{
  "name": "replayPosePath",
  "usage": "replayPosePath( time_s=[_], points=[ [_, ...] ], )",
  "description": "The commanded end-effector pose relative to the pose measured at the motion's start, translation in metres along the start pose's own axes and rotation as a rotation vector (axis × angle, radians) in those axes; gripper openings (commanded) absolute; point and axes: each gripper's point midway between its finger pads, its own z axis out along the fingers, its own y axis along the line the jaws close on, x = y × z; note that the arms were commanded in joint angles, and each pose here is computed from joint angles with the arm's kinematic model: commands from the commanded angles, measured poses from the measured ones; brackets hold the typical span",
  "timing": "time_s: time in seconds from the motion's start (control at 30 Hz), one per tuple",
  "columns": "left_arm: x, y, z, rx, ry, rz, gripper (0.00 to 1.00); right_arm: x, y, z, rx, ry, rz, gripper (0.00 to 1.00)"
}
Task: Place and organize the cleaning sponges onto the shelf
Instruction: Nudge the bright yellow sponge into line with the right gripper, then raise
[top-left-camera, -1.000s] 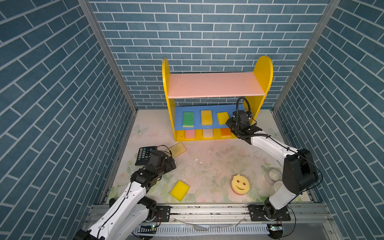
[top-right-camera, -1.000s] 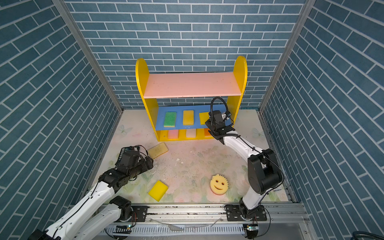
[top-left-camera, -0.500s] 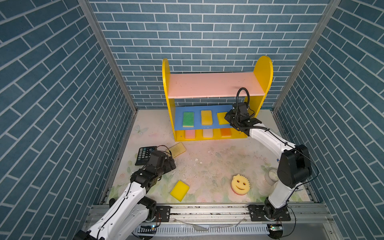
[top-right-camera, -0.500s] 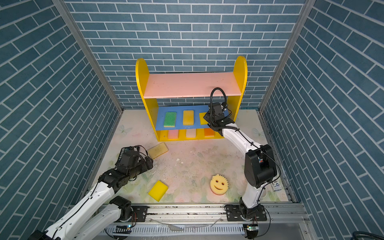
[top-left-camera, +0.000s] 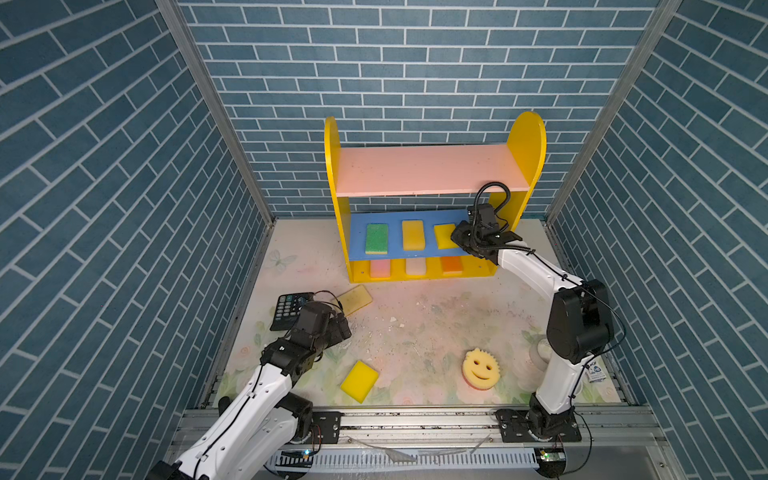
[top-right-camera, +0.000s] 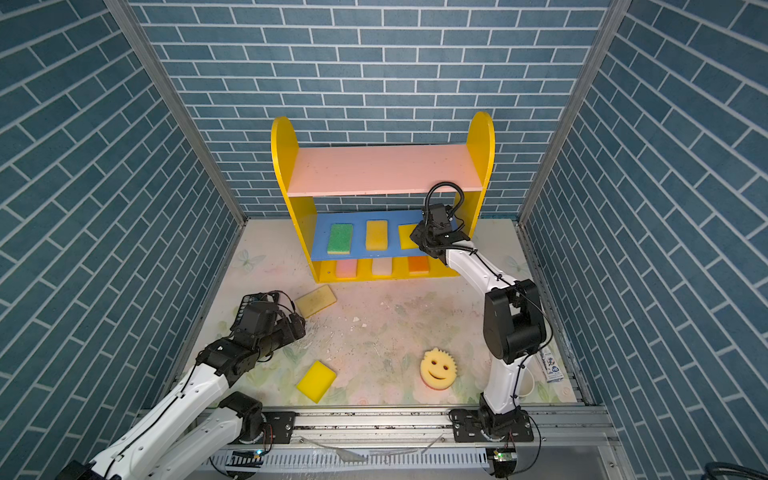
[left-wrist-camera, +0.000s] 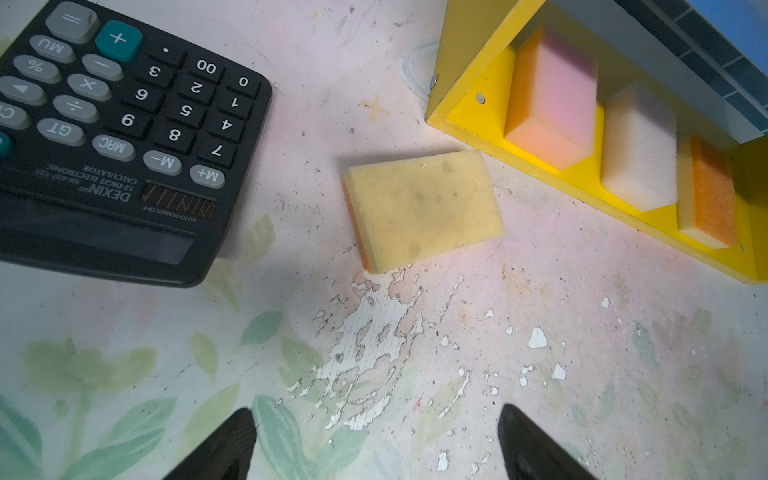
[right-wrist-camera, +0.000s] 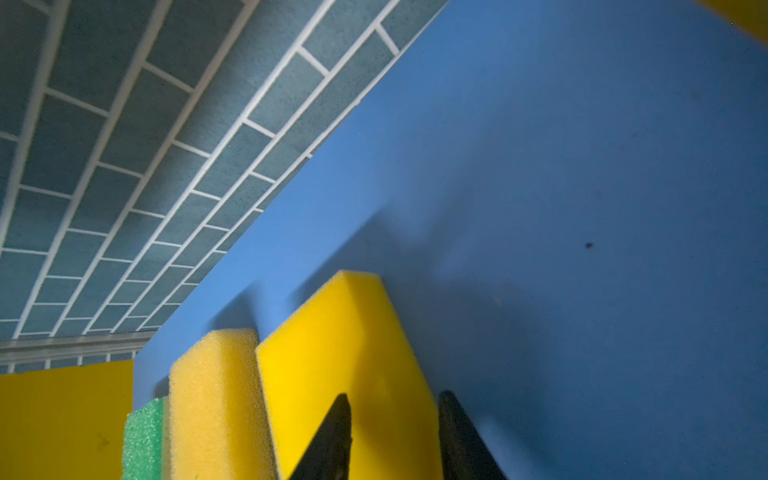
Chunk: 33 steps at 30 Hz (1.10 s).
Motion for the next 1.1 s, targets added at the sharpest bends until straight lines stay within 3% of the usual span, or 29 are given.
replayPosePath(
  time_s=[0.0,0.7,1.07],
  points=[
    [0.001,0.004,0.002,-0.017,0.003,0.003,0.92,0.003,0.0,0.004,-0.005,0.033,-0.028,0.28],
    [-0.001,0.003,-0.001,-0.015,-0.001,0.005,0.92,-0.002,-0.01,-0.01,0.009,-0.002,-0.017,0.25],
    [-0.001,0.001,0.001,-0.01,0.008,0.006,0.92,-0.003,-0.012,-0.011,0.009,-0.007,-0.006,0.29]
  ],
)
